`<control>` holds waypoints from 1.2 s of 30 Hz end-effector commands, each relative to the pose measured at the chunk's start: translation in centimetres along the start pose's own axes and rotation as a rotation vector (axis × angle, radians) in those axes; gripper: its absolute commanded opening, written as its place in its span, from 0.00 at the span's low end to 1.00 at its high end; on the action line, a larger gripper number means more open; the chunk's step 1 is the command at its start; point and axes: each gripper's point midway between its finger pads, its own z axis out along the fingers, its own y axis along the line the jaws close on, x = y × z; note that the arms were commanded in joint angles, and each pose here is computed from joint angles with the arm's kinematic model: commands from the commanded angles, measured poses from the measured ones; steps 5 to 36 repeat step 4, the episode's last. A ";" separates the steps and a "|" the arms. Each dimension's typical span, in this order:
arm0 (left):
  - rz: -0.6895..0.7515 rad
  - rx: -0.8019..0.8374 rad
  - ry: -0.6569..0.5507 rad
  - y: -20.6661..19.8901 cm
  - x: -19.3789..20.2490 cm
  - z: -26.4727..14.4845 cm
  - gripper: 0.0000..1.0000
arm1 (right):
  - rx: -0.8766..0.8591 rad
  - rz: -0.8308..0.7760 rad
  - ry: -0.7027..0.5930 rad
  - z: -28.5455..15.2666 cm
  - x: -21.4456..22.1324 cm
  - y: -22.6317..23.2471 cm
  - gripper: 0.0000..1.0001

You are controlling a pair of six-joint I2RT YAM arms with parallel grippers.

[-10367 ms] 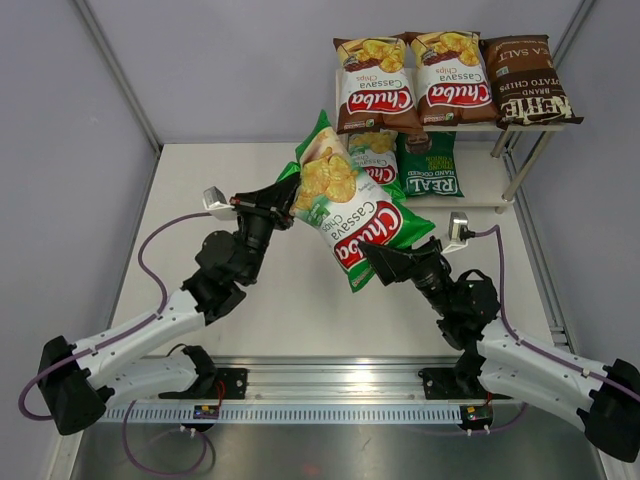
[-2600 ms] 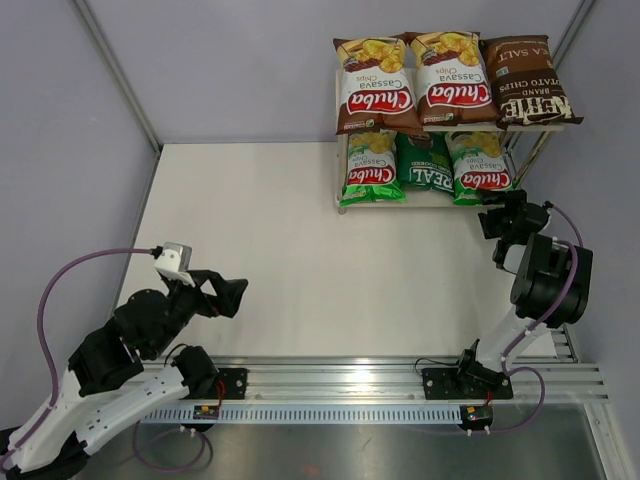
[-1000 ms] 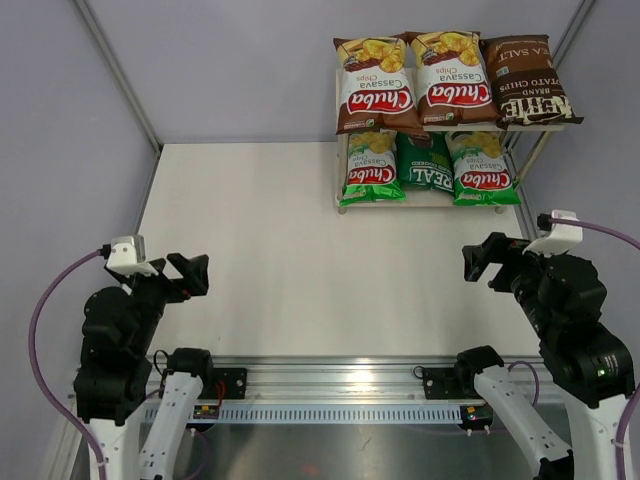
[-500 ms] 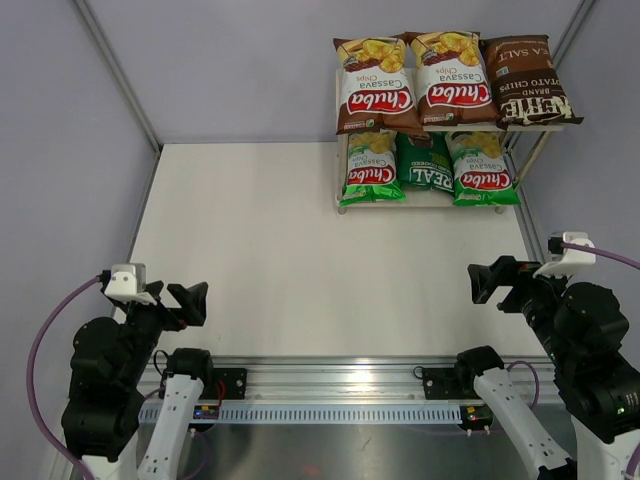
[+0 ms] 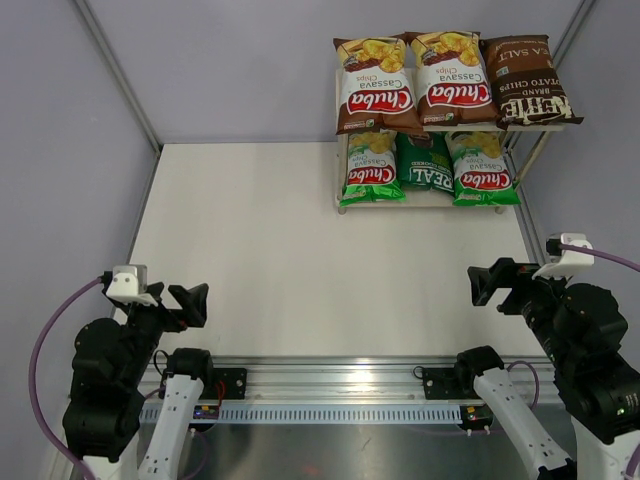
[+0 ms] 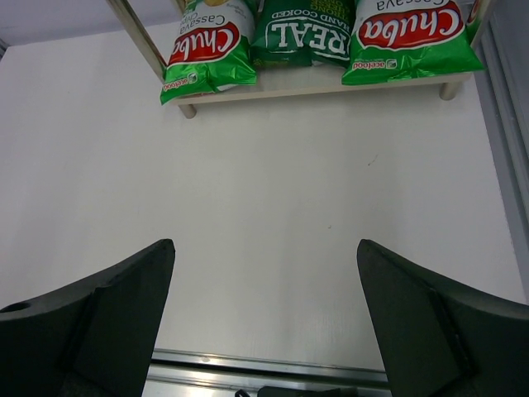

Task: Place and organize the chips bags onto the shelf

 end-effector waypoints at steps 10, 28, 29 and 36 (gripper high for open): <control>0.029 0.009 -0.053 -0.2 -1.3 -0.5 0.99 | -0.001 -0.024 0.005 0.6 -0.1 0.0 1.00; 0.029 0.009 -0.053 -0.2 -1.3 -0.5 0.99 | -0.001 -0.024 0.005 0.6 -0.1 0.0 1.00; 0.029 0.009 -0.053 -0.2 -1.3 -0.5 0.99 | -0.001 -0.024 0.005 0.6 -0.1 0.0 1.00; 0.029 0.009 -0.053 -0.2 -1.3 -0.5 0.99 | -0.001 -0.024 0.005 0.6 -0.1 0.0 1.00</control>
